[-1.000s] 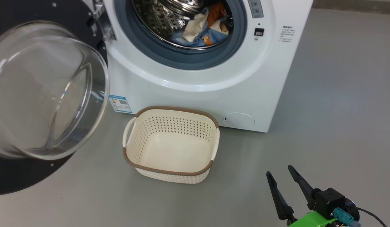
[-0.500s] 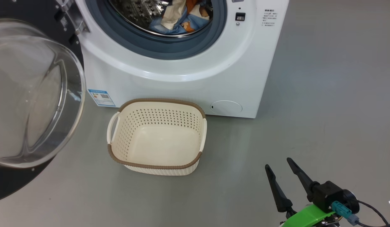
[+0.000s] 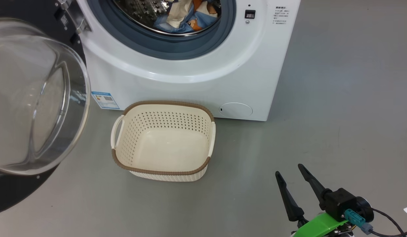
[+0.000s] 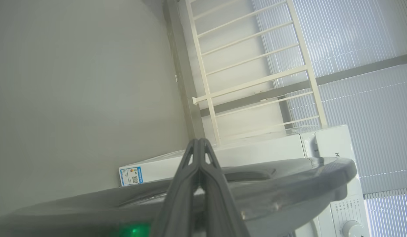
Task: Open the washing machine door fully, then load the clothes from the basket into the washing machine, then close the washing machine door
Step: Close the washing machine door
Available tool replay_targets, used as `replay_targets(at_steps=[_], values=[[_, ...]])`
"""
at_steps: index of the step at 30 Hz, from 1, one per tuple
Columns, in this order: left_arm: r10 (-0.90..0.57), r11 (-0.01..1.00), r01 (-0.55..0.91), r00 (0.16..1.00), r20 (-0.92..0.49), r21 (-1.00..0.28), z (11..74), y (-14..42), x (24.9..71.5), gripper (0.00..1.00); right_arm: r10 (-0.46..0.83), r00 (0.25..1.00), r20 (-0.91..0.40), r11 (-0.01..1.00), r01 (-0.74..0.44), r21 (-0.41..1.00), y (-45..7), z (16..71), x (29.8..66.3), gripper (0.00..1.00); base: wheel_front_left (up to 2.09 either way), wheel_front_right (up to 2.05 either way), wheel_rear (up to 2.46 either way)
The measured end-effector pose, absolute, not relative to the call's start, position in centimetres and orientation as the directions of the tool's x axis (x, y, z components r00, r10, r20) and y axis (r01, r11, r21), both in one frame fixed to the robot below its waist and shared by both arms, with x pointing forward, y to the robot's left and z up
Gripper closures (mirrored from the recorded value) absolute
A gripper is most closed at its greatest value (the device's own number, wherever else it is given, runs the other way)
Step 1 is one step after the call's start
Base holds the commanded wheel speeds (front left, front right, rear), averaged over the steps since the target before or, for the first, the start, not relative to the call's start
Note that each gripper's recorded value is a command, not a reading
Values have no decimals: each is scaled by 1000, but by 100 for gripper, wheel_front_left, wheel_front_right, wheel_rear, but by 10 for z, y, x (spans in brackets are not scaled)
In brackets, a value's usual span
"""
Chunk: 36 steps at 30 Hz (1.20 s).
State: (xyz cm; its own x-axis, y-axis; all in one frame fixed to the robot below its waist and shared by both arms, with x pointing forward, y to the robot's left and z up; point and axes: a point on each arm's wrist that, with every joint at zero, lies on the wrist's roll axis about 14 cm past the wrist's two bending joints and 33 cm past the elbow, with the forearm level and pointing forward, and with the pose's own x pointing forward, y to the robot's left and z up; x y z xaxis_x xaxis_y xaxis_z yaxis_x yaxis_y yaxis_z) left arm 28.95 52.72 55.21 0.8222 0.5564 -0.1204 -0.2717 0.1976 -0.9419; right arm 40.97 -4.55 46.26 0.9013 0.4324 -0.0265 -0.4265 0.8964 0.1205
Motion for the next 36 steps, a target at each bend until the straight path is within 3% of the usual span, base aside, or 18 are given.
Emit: replay_targets(at_steps=[11,22,29,36], values=[[431,184,-180,898,-85,-966,558,505,291,100,443,896,-25,889,-436,139,-41,463,408,0,0,0,0],[208,146,-75,977,-43,-986,553,455,293,100,455,890,-19,883,-448,141,-36,466,406,0,0,0,0],[78,88,-24,997,-17,-996,546,420,292,100,453,891,-14,882,-446,150,-36,469,404,0,0,0,0],[-55,92,45,998,40,-995,552,380,293,100,444,896,-18,885,-435,167,-39,468,402,0,0,0,0]])
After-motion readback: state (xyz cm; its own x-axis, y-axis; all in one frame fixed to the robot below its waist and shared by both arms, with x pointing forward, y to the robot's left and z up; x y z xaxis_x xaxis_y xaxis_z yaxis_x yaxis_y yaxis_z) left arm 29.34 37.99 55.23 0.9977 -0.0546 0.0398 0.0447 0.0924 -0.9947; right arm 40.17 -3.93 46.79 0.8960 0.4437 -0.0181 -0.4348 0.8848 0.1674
